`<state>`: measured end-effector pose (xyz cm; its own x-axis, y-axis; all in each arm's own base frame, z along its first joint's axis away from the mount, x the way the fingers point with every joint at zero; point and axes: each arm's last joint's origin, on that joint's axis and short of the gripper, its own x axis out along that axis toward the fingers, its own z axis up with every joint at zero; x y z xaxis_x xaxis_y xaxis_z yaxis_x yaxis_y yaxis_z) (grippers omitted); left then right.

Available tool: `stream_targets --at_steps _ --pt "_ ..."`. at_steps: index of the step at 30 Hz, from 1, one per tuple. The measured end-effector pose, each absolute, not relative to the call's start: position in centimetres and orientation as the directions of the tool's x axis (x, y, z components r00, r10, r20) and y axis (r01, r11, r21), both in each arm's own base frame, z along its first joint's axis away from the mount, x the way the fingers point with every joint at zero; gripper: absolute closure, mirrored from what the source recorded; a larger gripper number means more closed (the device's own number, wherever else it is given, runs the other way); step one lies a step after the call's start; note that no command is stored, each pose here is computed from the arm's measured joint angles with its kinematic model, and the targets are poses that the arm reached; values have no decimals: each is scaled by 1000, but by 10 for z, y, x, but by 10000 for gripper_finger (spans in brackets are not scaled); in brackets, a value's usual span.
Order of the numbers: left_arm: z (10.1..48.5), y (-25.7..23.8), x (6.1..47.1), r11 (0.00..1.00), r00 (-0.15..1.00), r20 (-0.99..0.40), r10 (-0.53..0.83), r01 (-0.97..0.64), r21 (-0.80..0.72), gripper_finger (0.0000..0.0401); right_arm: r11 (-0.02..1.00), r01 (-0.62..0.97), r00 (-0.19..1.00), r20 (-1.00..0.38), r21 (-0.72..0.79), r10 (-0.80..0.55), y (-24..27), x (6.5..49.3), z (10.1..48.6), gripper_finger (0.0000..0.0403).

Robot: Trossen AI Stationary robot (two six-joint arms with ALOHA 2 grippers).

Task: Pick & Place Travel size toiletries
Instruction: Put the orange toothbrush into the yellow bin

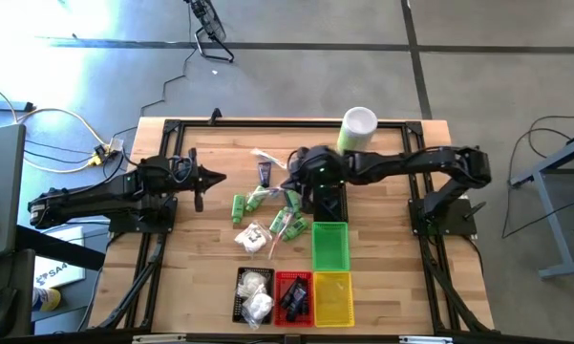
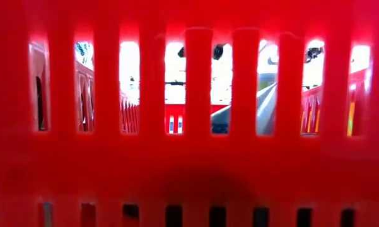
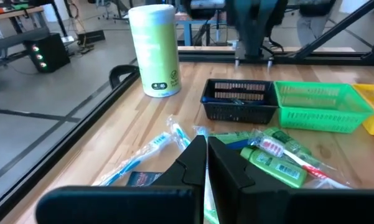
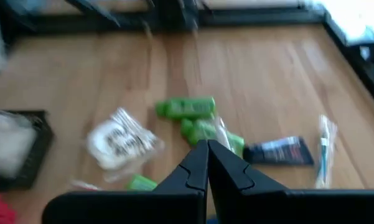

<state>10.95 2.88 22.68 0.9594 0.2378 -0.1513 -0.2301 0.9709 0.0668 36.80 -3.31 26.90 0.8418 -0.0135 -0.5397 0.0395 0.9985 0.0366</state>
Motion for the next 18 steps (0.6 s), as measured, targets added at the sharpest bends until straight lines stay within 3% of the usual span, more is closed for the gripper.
stream_targets --at_steps 4,9,18 --pt "227 29 110 972 961 -151 231 -224 67 389 997 73 770 -636 3 -55 -25 383 256 401" --pt "227 29 110 972 961 -151 232 -224 67 389 997 69 759 -650 31 -33 -16 398 257 401" --pt "229 28 108 972 963 -135 233 -226 70 389 996 79 637 -771 43 -17 -16 403 243 400"
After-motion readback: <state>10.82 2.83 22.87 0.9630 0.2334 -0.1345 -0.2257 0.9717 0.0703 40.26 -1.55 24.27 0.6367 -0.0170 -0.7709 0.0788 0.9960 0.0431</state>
